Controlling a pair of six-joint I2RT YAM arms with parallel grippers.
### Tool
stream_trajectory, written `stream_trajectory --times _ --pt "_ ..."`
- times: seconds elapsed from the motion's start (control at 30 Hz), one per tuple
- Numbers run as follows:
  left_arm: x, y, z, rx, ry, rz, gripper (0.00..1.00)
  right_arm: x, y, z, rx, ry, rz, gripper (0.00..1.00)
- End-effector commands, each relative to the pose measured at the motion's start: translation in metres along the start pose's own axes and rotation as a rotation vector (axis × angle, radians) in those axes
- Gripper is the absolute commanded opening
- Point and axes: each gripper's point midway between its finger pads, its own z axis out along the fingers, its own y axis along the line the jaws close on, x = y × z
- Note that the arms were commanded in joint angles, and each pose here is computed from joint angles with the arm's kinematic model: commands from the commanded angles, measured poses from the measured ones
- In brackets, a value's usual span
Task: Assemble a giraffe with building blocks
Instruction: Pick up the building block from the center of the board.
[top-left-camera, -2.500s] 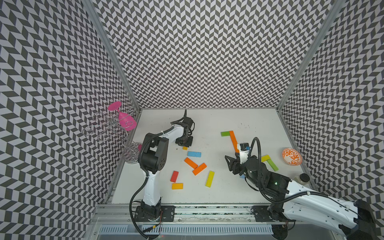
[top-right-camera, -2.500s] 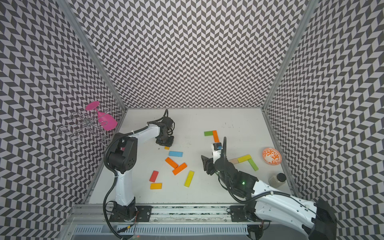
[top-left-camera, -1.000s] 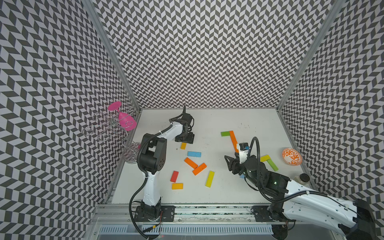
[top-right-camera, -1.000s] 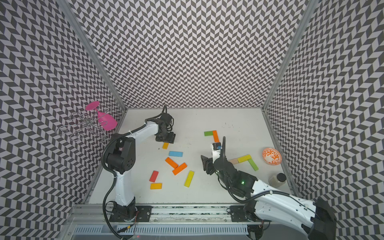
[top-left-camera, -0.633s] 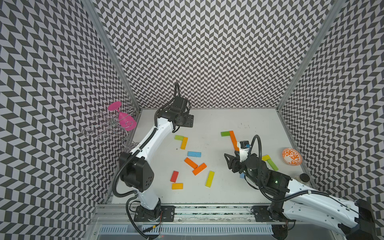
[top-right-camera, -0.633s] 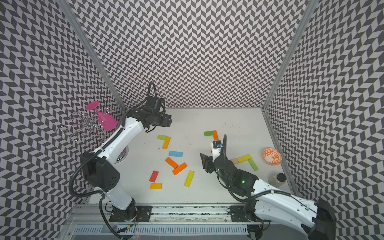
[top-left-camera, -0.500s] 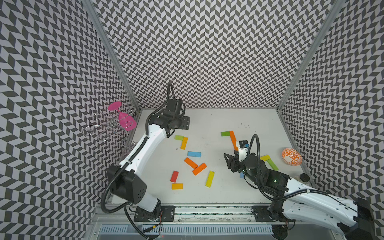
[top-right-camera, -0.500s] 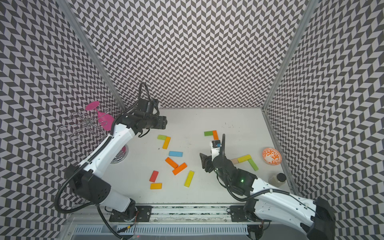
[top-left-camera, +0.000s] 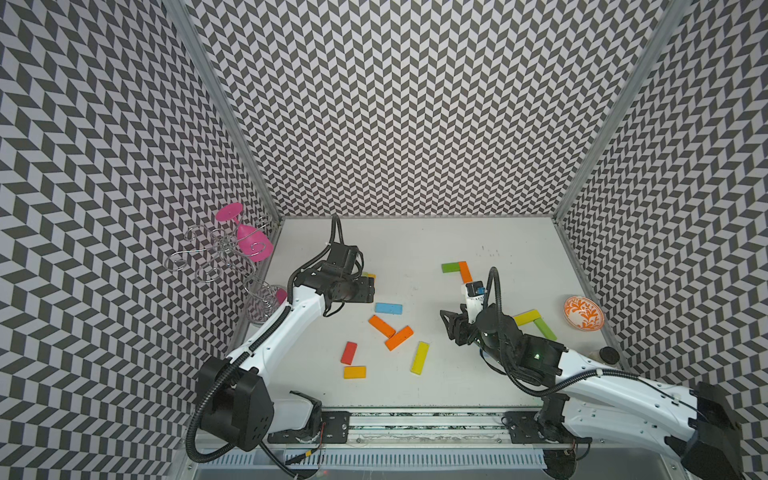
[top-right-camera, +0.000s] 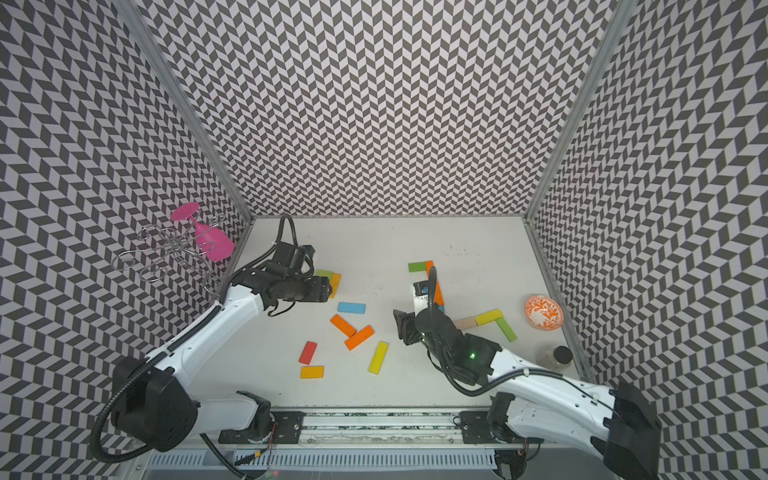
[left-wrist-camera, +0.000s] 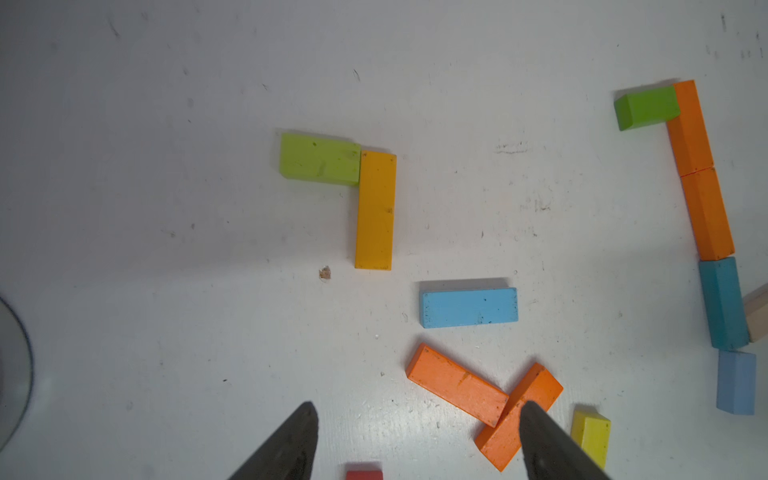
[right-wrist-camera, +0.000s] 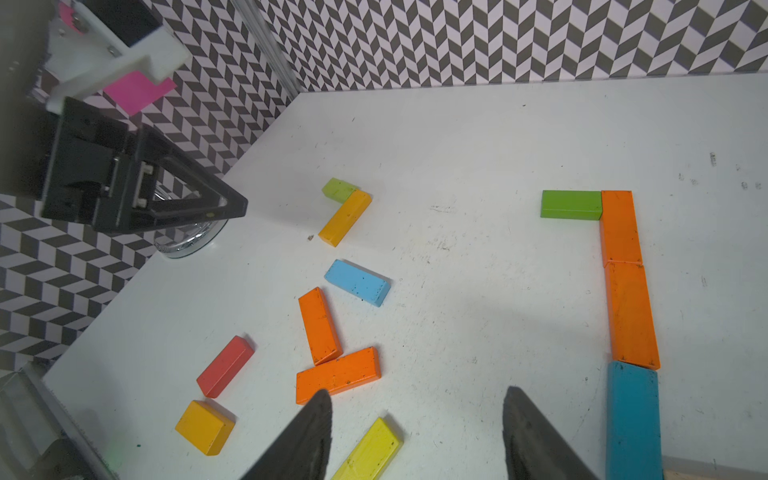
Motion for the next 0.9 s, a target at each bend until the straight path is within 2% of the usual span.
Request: stream_trajectory --times 0.0,0.13,0.5,0.87 --pt "0.012 -0.018 0.016 0.065 0.02 -0.03 0.79 -0.017 0.013 -0.001 -0.05 -0.037 0.035 0.64" --pt "0.035 -0.029 0.031 0.071 0.065 -0.049 0.8 -0.014 0.012 -0.001 -0.055 -0.039 0.036 0.64" --pt "0.097 -0.032 0.063 -0.031 0.212 -0.1 0.8 -0.011 0.006 -0.005 -0.051 -0.06 0.041 0.64" --pt "0.096 -0.036 0.093 -0.07 0.217 -0.148 0.82 -0.01 -0.006 -0.013 -0.022 -0.087 0.02 0.65"
